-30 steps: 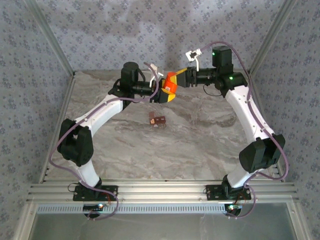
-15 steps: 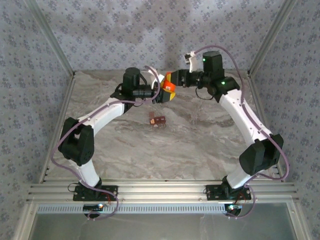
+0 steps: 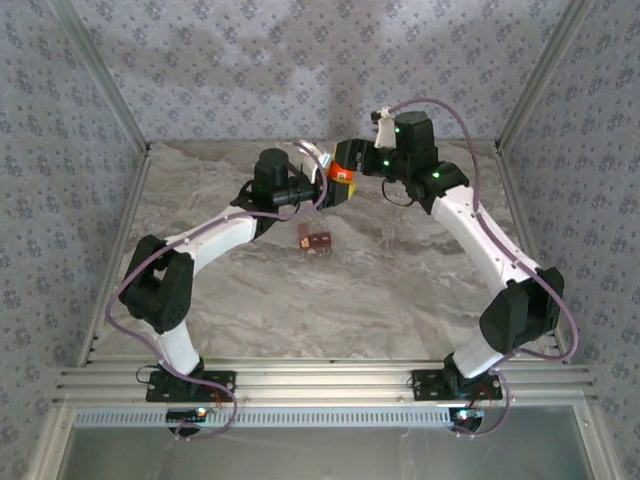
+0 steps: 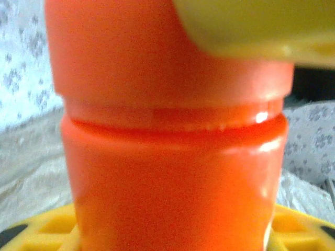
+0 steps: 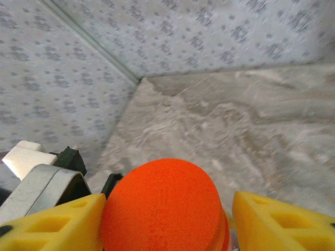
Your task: Sort the pills into containers
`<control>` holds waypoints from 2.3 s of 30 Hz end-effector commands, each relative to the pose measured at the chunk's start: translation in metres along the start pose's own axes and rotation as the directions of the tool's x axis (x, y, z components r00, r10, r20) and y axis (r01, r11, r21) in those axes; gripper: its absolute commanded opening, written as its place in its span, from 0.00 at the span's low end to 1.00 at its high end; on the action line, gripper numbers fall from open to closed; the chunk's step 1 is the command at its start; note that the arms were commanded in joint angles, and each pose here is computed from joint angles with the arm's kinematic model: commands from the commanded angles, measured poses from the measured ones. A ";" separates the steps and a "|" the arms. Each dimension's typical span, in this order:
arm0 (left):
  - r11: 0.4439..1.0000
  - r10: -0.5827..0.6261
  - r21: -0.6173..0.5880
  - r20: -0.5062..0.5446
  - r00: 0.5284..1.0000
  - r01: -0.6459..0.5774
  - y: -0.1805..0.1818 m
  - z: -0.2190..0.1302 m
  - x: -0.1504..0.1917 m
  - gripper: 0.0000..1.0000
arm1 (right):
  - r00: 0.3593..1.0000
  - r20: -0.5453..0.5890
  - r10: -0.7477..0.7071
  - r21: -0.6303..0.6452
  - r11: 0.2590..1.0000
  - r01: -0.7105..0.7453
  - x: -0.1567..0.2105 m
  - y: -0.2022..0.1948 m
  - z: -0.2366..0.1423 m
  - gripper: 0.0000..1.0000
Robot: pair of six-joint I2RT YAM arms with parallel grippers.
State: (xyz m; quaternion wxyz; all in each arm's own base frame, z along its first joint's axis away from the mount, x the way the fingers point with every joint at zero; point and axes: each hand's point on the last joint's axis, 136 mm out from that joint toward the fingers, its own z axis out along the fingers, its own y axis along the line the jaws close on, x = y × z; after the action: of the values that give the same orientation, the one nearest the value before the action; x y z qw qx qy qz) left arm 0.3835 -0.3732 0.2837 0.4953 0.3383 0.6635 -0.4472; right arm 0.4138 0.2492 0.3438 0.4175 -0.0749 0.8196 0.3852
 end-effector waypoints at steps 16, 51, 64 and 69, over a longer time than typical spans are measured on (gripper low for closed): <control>0.856 0.052 0.518 -0.075 0.996 -0.005 -0.077 -0.029 -0.041 0.00 | 0.960 -0.010 -0.280 -0.494 0.836 0.239 -0.018 0.051 -0.083 0.79; 0.976 0.113 0.179 0.065 0.991 -0.123 -0.043 -0.007 -0.046 0.00 | 0.997 -0.069 0.017 -0.035 0.999 -0.020 0.007 0.018 -0.004 0.35; 0.991 0.117 0.034 0.202 0.972 -0.126 -0.048 0.021 -0.042 0.00 | 0.991 0.017 0.133 0.074 0.988 -0.134 0.018 0.018 0.025 0.33; 0.993 0.113 0.016 0.206 0.972 -0.119 -0.041 0.018 -0.045 0.00 | 0.994 0.014 0.112 0.030 0.993 -0.112 0.009 0.021 0.012 0.60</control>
State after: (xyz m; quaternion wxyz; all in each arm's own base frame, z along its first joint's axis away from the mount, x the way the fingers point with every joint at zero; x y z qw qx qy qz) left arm 0.3908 -0.3849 0.2766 0.5214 0.3046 0.6714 -0.4296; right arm 0.4247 0.2441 0.3366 0.4395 -0.0032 0.8379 0.3236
